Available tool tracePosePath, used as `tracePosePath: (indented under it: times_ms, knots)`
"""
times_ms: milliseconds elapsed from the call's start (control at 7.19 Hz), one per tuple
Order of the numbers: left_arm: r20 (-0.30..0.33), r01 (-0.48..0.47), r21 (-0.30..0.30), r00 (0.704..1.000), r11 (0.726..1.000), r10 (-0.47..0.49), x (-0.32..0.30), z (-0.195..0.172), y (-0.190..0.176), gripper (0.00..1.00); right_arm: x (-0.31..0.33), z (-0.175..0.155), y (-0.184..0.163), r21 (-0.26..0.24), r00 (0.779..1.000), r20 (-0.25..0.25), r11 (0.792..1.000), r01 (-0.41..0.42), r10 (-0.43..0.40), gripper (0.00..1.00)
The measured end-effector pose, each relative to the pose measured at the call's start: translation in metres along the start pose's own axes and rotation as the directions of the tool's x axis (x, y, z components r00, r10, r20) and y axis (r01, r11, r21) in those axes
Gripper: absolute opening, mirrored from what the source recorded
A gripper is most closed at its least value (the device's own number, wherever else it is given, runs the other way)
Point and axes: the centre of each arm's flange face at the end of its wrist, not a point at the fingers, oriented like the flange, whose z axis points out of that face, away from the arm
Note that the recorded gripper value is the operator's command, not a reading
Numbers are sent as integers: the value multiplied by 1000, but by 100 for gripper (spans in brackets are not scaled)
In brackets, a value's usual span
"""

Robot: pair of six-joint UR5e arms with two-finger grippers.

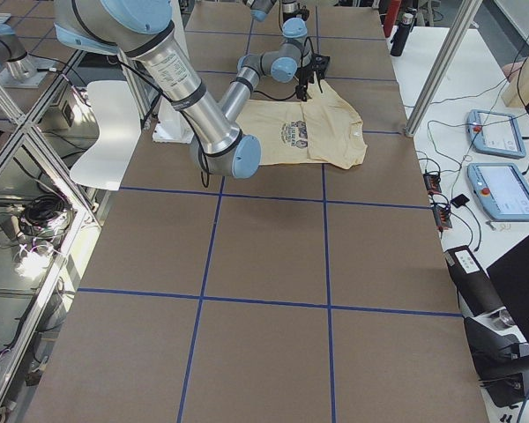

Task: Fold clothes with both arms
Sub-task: 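Grasp the sleeve cuff with the left gripper while the right gripper releases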

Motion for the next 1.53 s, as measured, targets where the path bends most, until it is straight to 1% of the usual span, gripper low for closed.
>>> tracePosePath:
  times_ms: [278,417,556,695,834,973,1112,1251,1391,1530]
  knots:
    - [-2,-4,-8,1000,1000,4,3,6,-1,60,2,1,0,1,1000,-3,1000,0,0,99]
    - [-2,-5,-16,1000,1000,5,3,9,1,55,2,2,0,1,1000,-4,1000,0,0,99]
    - [-2,-7,-26,1000,1000,7,3,13,4,34,2,2,-1,1,1000,-4,1000,-1,1,99]
    - [-3,-8,-33,1000,999,8,4,16,5,0,2,2,-1,1,1000,-4,1000,-2,2,99]
    - [-3,-8,-37,1000,999,8,4,17,6,0,2,2,-1,1,1000,-4,1000,-2,2,99]
    - [-14,-3,-55,1000,998,3,3,18,9,0,2,2,0,1,1000,-4,1000,-3,3,99]
    - [-57,3,-100,998,995,-8,6,19,14,0,2,1,0,1,1000,-3,1000,-3,3,99]
    - [-115,2,-140,993,990,-18,14,17,15,0,3,-1,-3,3,1000,-1,1000,-4,4,99]
    - [-154,28,-144,987,989,-50,31,10,2,0,15,-7,-9,7,1000,2,1000,-9,9,98]
    - [-180,108,-136,975,985,-132,59,4,-26,0,41,-17,-20,15,1000,2,1000,-12,12,98]
